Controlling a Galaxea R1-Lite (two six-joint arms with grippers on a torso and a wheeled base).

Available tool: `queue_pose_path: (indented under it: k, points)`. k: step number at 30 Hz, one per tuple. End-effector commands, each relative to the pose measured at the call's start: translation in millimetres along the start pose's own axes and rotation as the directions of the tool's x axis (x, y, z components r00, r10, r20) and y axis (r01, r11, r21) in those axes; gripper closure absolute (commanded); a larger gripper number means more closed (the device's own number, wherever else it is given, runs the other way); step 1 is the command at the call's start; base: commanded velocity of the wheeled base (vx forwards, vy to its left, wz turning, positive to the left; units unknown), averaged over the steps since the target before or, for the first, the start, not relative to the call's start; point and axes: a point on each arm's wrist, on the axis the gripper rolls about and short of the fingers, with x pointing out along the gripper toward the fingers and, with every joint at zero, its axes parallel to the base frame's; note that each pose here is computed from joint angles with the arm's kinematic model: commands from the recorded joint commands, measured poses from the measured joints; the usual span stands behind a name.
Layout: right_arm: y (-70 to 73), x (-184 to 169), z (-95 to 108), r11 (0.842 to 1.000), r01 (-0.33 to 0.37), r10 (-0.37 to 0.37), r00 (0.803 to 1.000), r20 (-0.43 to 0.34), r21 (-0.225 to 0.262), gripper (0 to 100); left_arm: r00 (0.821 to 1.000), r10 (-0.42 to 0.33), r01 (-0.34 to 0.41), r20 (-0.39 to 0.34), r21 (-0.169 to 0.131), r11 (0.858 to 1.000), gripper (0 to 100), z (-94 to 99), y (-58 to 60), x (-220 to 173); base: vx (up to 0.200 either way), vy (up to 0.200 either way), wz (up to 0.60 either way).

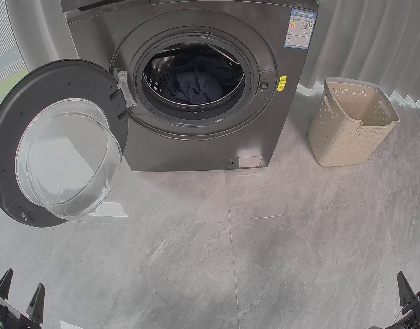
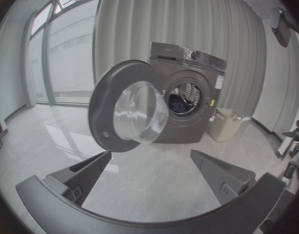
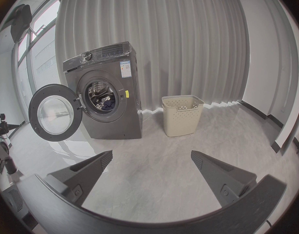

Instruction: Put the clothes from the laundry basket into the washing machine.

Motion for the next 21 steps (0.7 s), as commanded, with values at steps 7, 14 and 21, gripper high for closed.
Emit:
queue_pose_path:
  k: [7, 14, 21]
  points:
    - [0.2, -2.8, -8.7, 0.996, -0.044, 0.045, 0.999, 0.007, -0.083, 0, 0.999, 0.045, -0.045, 0.001, 0.053, 0.998, 0, -13.5, 0.9, -5.8, 0.0, 0.029, 0.0]
    - [0.2, -3.0, -8.9, 0.997, -0.048, 0.048, 0.999, 0.007, -0.068, 0, 0.999, 0.045, -0.045, 0.001, 0.045, 0.998, 0, -13.5, 0.9, -5.8, 0.0, 0.2, 0.0]
    - [0.1, -2.8, -8.8, 0.997, -0.043, 0.044, 0.999, 0.005, -0.065, 0, 0.999, 0.045, -0.045, 0.001, 0.045, 0.998, 0, -13.5, 0.9, -5.8, 0.0, 0.2, 0.0]
